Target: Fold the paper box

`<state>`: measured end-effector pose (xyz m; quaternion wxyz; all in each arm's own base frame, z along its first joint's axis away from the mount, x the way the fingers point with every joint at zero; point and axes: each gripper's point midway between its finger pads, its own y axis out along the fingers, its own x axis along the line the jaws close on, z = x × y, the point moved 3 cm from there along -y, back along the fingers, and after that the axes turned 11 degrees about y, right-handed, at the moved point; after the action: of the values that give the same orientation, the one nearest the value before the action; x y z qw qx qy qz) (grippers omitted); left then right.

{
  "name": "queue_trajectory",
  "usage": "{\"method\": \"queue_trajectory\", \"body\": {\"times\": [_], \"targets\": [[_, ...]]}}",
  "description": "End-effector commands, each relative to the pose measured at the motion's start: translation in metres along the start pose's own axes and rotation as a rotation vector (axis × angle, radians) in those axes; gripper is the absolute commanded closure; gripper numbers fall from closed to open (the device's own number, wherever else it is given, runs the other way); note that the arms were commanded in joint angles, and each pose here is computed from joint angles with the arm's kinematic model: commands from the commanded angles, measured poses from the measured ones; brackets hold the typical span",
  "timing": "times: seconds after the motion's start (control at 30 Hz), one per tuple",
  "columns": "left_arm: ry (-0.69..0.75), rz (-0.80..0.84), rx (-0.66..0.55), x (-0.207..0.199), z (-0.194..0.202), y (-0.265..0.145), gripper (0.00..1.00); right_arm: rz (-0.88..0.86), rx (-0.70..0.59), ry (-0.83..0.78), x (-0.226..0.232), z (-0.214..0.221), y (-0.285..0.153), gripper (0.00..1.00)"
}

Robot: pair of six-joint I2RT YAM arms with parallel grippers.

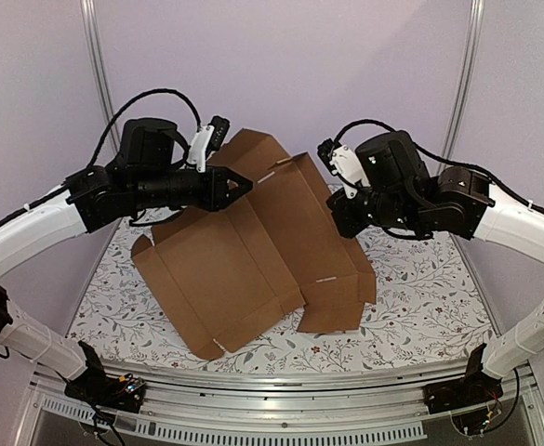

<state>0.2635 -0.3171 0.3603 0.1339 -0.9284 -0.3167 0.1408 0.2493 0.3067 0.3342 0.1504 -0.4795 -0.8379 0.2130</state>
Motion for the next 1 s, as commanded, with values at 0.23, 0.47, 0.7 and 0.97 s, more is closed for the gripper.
{"method": "queue_trajectory", "body": {"times": [0.23, 0.47, 0.7, 0.97], "targets": [[0.028, -0.404, 0.202, 0.069, 0.091, -0.007, 0.87, 0.067, -0.055, 0.055, -0.014, 0.001, -0.009, 1.0], [-0.007, -0.572, 0.188, 0.112, 0.116, -0.001, 0.88, 0.006, -0.045, 0.078, -0.017, 0.004, -0.031, 1.0], [-0.04, -0.535, 0.107, 0.119, 0.099, 0.011, 0.89, -0.053, -0.032, 0.091, -0.023, 0.017, -0.054, 1.0], [-0.024, -0.43, 0.015, 0.107, 0.063, 0.017, 0.89, -0.205, -0.049, 0.08, -0.021, 0.026, -0.089, 1.0]]}}
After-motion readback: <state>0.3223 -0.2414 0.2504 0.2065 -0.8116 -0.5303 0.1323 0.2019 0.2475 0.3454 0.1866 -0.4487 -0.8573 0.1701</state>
